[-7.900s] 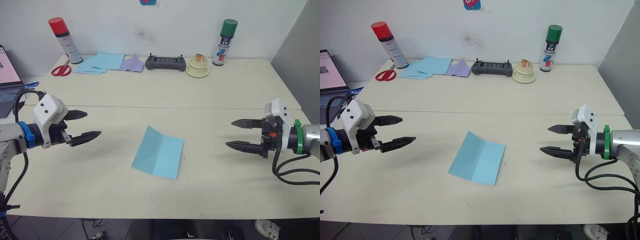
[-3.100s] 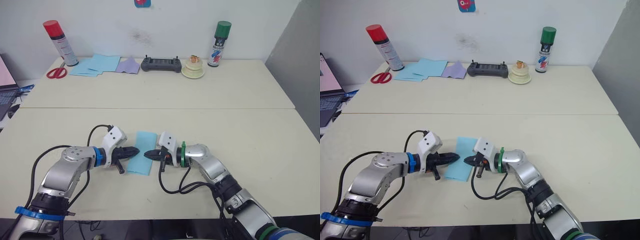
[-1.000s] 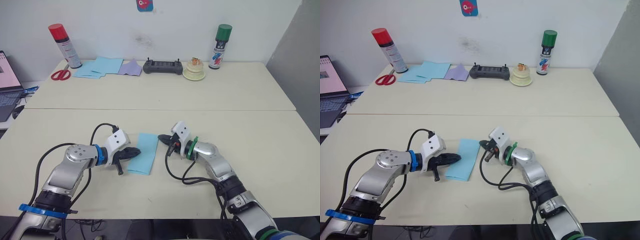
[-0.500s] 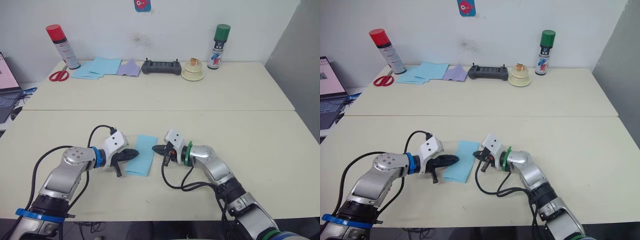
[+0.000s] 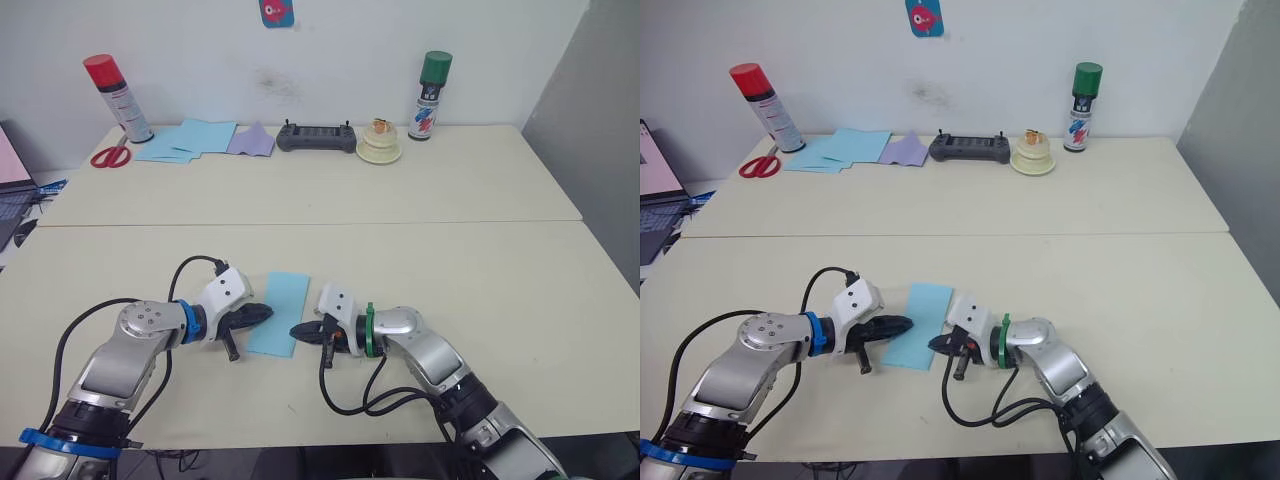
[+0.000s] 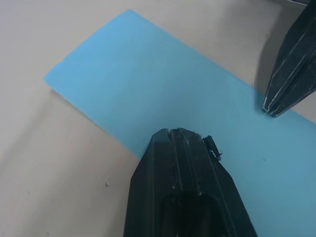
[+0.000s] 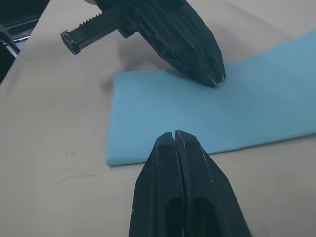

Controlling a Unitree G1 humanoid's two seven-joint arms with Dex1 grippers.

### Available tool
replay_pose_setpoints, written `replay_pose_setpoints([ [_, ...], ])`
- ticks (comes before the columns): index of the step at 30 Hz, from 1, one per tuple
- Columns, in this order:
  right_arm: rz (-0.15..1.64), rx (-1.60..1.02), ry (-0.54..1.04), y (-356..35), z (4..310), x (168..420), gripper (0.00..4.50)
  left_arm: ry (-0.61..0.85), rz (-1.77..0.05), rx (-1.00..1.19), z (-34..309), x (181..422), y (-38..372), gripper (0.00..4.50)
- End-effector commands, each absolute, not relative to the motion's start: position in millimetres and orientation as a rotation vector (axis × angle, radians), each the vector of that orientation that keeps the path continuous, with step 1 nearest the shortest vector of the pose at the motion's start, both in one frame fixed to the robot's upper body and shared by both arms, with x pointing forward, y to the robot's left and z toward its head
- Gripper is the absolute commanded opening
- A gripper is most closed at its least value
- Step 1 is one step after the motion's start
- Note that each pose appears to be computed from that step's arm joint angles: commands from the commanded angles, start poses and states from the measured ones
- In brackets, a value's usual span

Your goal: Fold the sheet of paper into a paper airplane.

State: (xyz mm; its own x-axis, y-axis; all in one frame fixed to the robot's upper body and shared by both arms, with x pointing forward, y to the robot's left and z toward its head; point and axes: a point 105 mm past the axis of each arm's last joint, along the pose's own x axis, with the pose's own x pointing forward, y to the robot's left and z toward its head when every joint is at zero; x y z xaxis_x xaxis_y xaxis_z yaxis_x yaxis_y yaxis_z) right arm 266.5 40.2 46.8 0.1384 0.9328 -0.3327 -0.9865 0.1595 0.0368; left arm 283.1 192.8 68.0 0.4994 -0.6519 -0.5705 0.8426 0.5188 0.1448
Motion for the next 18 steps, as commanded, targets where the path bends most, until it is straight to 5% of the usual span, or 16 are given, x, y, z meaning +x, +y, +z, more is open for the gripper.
replay_pose_setpoints([
  [1, 1.484, -0.204, 0.486, 39, 12, 236, 0.02, 0.616, -0.955, 0.41, 44, 266, 200, 0.0],
  [18, 1.563, -0.188, 0.565, 37, 5, 209, 0.02, 0.627, -0.944, 0.409, 45, 264, 203, 0.0],
])
